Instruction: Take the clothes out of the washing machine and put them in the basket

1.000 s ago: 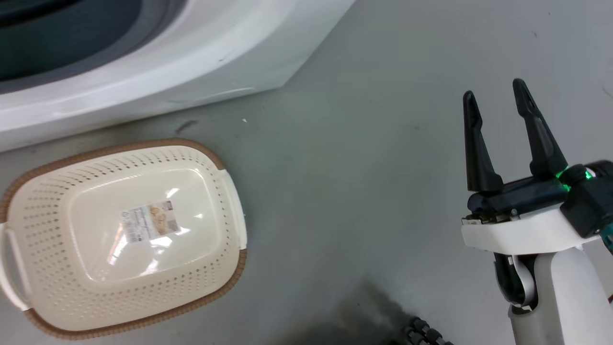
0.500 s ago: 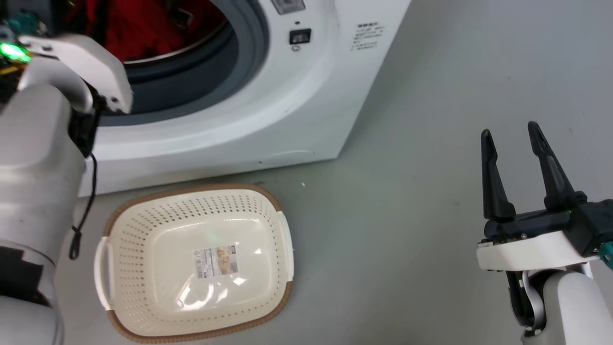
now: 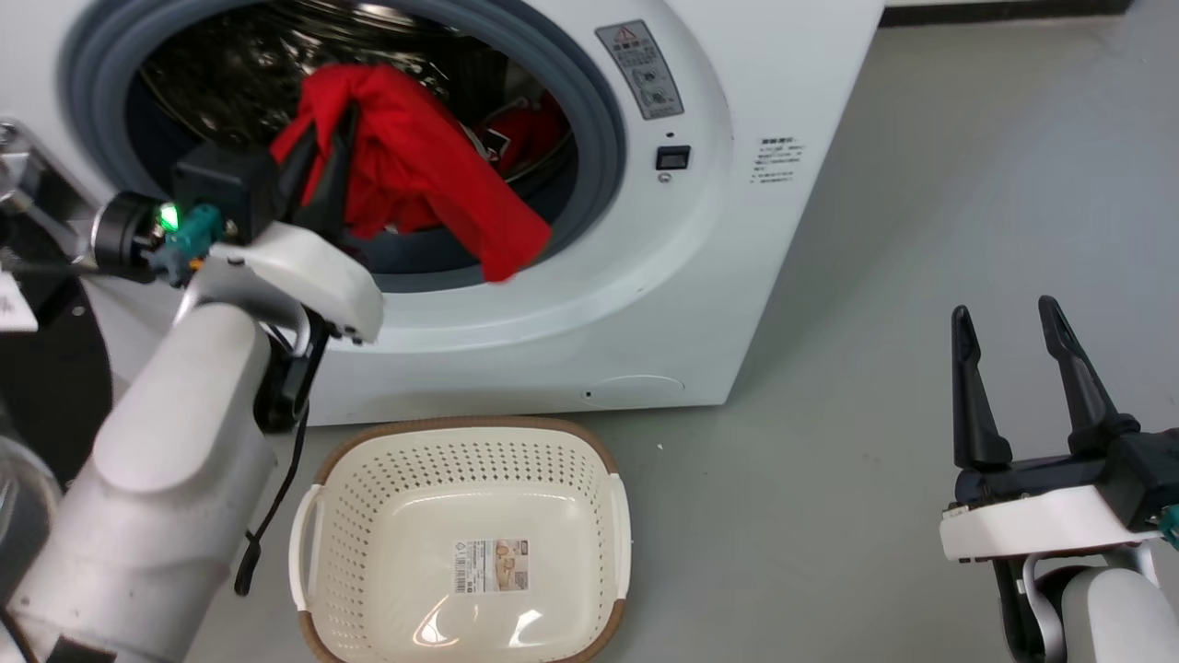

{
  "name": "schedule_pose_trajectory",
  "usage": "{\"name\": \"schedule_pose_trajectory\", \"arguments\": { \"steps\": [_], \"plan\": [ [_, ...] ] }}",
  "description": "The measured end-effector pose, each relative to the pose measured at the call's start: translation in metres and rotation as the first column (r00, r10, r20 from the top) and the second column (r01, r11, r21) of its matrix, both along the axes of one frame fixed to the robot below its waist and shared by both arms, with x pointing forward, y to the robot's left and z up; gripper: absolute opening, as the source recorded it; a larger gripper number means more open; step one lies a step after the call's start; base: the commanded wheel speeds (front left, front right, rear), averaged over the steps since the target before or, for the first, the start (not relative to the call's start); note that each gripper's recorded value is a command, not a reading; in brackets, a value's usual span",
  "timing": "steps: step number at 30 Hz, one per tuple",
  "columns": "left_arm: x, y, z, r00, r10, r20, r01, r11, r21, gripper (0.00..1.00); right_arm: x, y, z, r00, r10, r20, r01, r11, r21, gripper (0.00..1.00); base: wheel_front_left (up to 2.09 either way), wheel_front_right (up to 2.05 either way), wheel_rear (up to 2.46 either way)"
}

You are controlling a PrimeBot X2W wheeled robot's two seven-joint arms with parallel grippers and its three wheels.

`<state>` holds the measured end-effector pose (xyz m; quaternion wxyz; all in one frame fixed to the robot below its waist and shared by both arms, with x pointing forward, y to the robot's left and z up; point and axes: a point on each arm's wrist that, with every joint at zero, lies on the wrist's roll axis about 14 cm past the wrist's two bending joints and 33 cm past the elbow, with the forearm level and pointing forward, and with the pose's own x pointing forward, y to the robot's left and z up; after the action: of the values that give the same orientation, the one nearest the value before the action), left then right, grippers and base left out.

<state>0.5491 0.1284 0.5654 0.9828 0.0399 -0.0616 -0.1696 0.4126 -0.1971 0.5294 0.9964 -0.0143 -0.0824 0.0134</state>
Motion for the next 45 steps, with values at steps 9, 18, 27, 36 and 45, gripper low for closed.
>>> {"name": "schedule_pose_trajectory", "arguments": {
  "steps": [9,18,27,36,45],
  "plan": [
    [-0.058,0.002,0.007,1.0,-0.016,0.02,0.017,1.0,-0.014,0.0,-0.003,0.01,0.012,0.999,0.029,0.034,-0.029,1.0,0.007,1.0,0.0,0.0,0.0],
    [-0.094,-0.01,-0.052,0.979,-0.054,-0.195,0.053,0.999,-0.011,0.0,-0.004,0.005,0.009,1.0,0.014,0.024,-0.014,1.0,0.011,1.0,0.0,0.0,0.0],
    [-0.121,-0.017,-0.165,0.854,-0.063,-0.517,0.1,0.994,0.044,0.0,0.002,-0.002,-0.006,1.0,-0.007,-0.014,0.007,1.0,0.004,1.0,0.0,0.0,0.0],
    [-0.126,-0.016,-0.261,0.697,-0.025,-0.717,0.118,0.99,0.081,0.0,0.018,-0.014,-0.029,0.997,-0.037,-0.068,0.035,0.999,-0.02,1.0,0.0,0.0,0.0],
    [-0.122,-0.012,-0.334,0.569,0.035,-0.821,0.103,0.988,0.114,0.0,0.029,-0.026,-0.066,0.986,-0.068,-0.155,0.062,0.997,-0.043,1.0,0.0,0.0,0.0]
  ]
}}
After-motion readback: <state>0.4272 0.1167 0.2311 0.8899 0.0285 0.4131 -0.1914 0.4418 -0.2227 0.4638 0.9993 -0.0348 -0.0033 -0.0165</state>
